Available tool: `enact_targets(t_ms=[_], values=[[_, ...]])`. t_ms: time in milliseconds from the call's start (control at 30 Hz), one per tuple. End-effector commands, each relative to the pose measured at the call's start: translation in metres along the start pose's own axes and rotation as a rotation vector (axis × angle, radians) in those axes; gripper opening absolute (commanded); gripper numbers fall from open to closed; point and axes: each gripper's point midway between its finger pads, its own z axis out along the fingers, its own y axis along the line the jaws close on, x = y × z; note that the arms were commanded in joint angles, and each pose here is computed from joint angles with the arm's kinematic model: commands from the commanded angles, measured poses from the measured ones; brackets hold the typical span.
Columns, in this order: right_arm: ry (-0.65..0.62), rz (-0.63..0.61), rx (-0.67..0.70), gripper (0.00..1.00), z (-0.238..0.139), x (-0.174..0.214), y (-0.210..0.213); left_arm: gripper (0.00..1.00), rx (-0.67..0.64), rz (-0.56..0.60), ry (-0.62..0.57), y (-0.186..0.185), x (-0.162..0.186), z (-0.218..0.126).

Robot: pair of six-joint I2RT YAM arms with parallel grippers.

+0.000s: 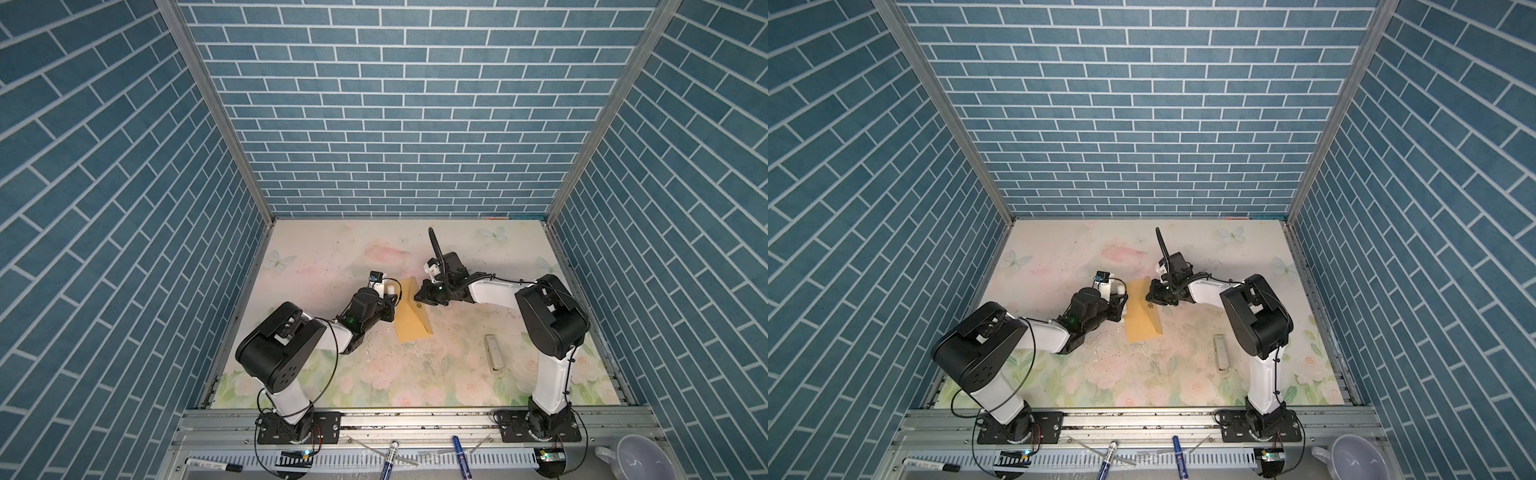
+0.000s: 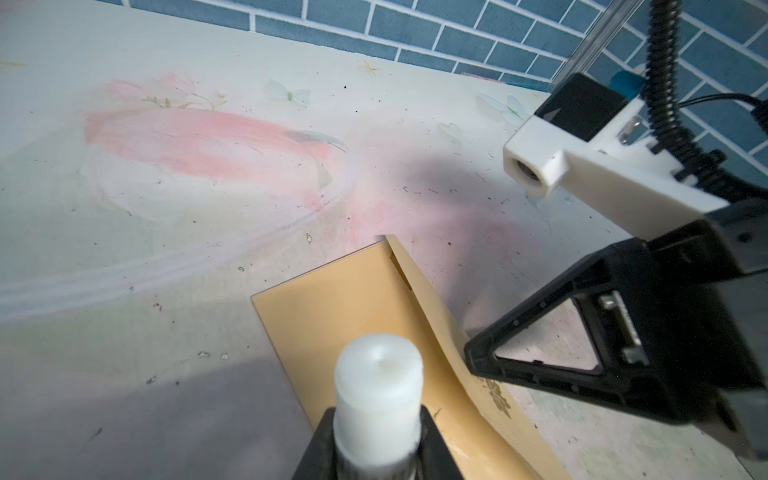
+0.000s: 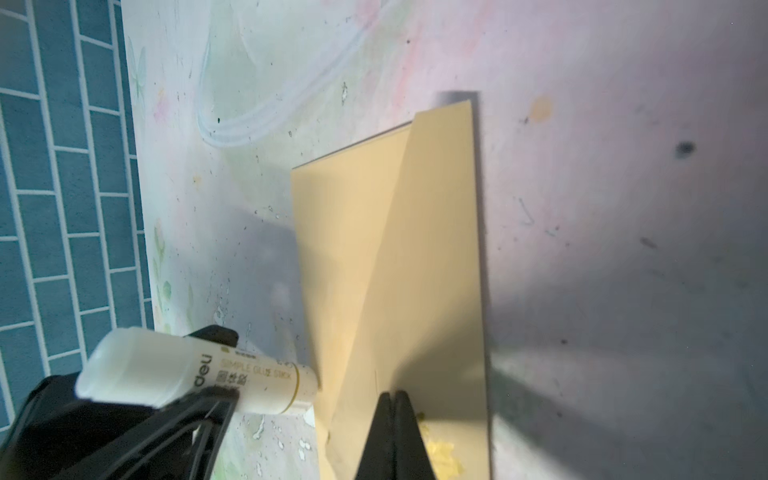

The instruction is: Place the letter into the envelope and seal it

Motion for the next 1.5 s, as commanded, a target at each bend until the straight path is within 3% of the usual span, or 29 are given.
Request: enact_targets(t_ms=[0, 567, 1467], values=[[0.000, 0.008, -0.033, 0.02, 0.008, -0.006, 0.015, 0.00, -0.023, 0.001, 0.039, 0.006, 0.016, 0.000], [0.067, 0.009, 0.020, 0.00, 0.028, 0.021, -0.001, 0.00, 0.010, -0.015, 0.001, -0.006, -0.007, 0.004], [0.188, -0.041, 0.153, 0.00, 0.019, 0.063, -0.030, 0.00, -0.008, -0.035, 0.023, 0.001, 0.007, 0.018]])
